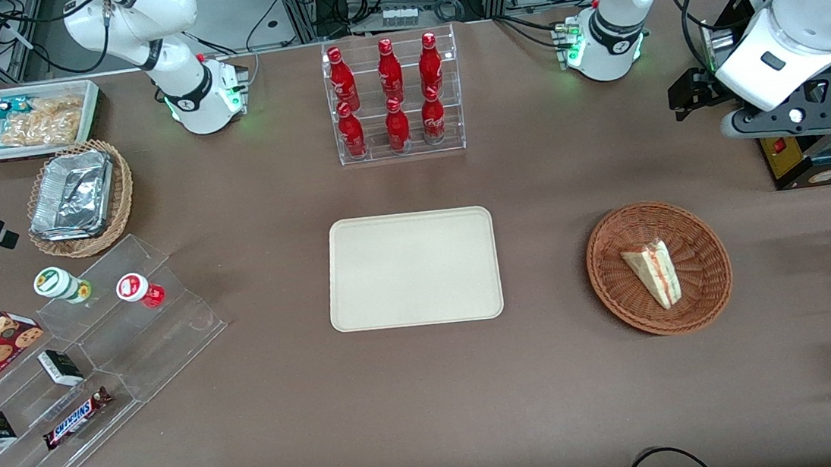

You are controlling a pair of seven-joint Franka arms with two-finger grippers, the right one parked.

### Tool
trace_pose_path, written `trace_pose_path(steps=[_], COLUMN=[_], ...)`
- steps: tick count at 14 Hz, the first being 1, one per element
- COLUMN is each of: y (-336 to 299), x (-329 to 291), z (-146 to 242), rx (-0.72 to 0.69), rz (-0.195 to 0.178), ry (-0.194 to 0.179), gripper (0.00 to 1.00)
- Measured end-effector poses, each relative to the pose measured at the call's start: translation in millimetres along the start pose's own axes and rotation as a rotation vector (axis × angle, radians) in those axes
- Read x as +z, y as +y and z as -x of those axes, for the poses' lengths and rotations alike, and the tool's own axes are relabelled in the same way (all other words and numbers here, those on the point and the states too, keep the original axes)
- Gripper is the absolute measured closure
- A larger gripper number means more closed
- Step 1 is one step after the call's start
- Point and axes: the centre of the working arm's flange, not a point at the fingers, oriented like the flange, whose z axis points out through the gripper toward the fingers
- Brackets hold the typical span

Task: Place sandwich from basket to tray
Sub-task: 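Move the left gripper down over the wrapped sandwich in the wicker basket, then close the left gripper on the wrapped sandwich and lift it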

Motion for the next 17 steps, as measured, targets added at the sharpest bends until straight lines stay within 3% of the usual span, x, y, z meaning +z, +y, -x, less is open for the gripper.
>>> trace_pose_path(steps=[4, 6, 12, 17], y=[-1.9, -11.7, -53.3, -55.7], x=[4.1, 32.2, 225.4, 313.5], z=[-2.9, -25.8, -161.8, -196.9], rx=[-0.003, -0.025, -0.318, -0.491], rz=[0.002, 0.014, 0.106, 0.140], ry=[-0.009, -0.056, -0.150, -0.155], gripper=[0.00, 0.00, 0.00, 0.00])
